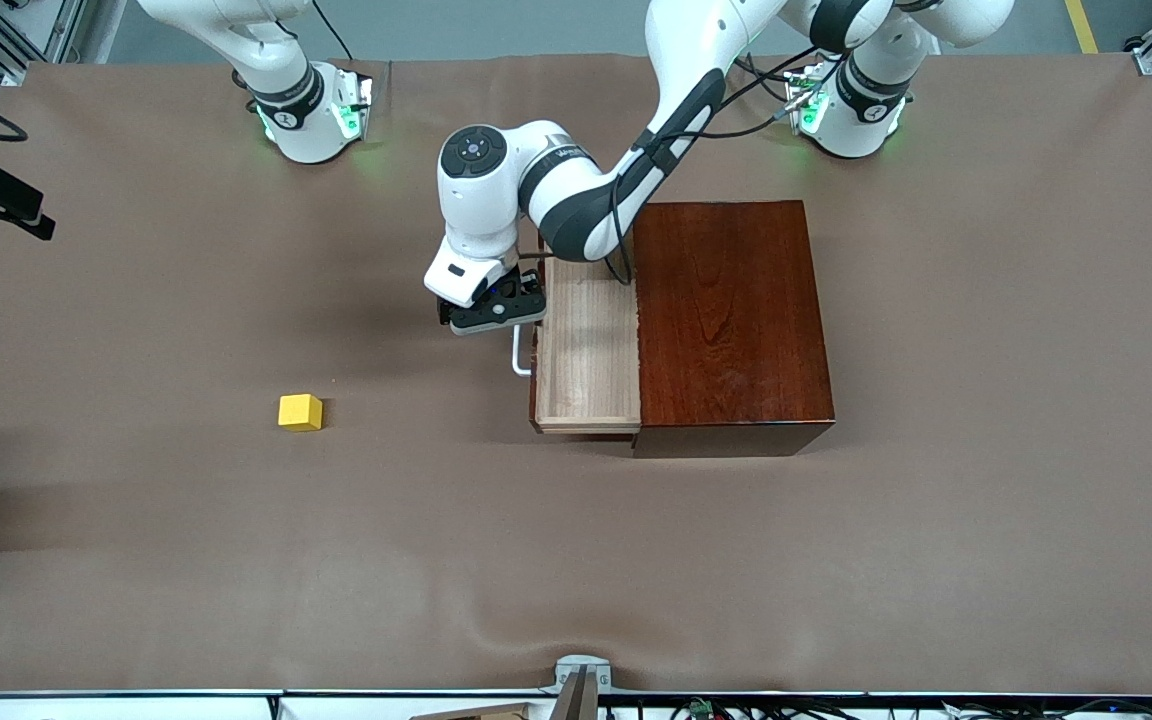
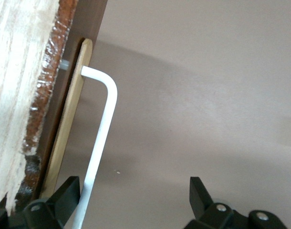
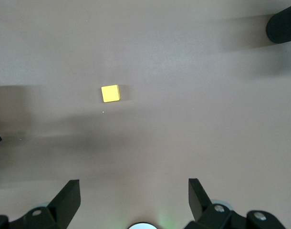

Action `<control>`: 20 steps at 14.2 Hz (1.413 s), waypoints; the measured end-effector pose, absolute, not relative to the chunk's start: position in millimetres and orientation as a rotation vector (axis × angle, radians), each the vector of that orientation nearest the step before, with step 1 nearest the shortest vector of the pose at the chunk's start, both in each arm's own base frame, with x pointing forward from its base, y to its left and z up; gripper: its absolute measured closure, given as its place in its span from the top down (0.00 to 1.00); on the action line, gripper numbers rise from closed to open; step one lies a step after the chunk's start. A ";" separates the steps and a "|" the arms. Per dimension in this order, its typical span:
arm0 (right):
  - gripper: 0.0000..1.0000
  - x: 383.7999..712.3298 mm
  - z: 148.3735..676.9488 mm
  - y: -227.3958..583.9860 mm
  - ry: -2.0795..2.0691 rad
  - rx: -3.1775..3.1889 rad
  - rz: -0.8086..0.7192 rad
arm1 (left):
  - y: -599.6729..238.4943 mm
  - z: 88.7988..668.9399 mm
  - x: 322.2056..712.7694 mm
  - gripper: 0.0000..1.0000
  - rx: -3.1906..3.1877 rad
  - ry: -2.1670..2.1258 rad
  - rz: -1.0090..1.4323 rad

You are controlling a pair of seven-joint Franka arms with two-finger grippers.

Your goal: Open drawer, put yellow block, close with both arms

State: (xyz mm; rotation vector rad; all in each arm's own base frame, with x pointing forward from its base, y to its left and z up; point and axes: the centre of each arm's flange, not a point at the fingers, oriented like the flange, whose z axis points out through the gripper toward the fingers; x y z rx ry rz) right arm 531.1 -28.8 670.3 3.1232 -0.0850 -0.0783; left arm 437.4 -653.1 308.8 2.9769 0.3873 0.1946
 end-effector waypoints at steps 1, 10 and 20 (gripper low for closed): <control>1.00 531.1 670.3 -28.9 -0.085 3.123 -0.078 | -655.0 309.7 436.2 1.00 2.967 0.385 0.197; 1.00 533.2 667.0 -29.2 -0.086 3.122 -0.088 | -646.8 325.1 440.8 1.00 3.018 0.432 0.169; 1.00 571.9 623.3 -26.3 -0.071 3.112 -0.093 | -415.0 572.0 549.3 1.00 3.110 0.609 0.108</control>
